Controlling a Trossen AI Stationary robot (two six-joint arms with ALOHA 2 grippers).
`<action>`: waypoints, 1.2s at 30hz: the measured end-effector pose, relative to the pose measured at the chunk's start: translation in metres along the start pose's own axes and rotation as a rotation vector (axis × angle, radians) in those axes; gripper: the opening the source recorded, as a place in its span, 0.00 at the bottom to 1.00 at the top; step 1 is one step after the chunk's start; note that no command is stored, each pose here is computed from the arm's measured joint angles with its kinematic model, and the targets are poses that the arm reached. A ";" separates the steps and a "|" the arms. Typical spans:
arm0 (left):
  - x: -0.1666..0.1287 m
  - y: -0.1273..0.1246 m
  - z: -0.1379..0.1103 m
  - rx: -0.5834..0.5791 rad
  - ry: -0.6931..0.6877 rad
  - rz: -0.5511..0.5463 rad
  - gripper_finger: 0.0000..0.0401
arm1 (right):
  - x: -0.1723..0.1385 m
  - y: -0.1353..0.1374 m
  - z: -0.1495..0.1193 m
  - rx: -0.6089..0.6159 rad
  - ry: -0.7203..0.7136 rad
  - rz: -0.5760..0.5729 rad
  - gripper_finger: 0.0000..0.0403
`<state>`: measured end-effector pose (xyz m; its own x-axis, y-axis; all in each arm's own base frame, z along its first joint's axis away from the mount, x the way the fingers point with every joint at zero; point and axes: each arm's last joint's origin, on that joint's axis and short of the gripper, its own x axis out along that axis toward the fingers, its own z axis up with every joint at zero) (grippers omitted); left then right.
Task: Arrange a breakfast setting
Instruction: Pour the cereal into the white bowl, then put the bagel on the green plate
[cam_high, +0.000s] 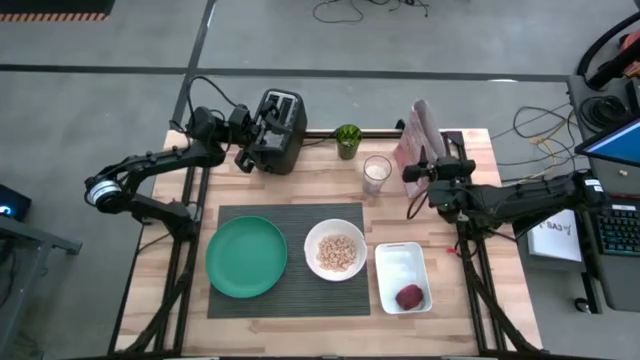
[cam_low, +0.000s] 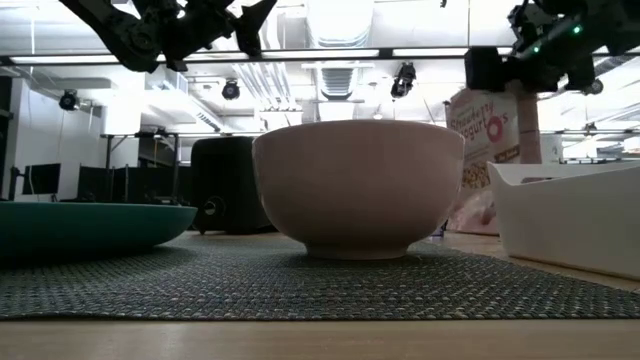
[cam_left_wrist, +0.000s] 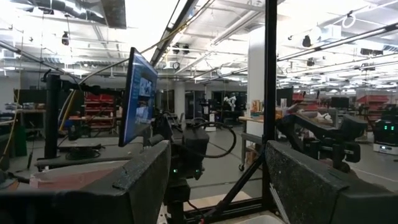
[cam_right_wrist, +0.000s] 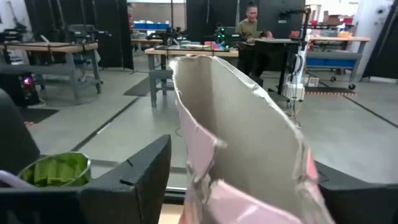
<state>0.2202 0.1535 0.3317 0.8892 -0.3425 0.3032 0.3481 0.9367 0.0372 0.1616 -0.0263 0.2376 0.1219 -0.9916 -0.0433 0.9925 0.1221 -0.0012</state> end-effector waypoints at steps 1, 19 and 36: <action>0.000 0.000 0.000 -0.006 0.002 0.001 0.61 | 0.000 0.000 0.001 0.001 0.001 0.005 0.55; -0.011 0.012 -0.007 -0.104 0.048 0.112 0.61 | -0.005 0.006 0.047 0.006 -0.011 0.052 0.58; -0.015 0.020 -0.016 -0.141 0.095 0.224 0.61 | -0.008 0.002 0.094 -0.062 -0.034 0.055 0.58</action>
<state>0.2183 0.1759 0.3124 0.9701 -0.1399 0.1982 0.1720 0.9727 -0.1555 0.1635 -0.0221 0.3323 0.1776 -0.9840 -0.0107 0.9821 0.1779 -0.0620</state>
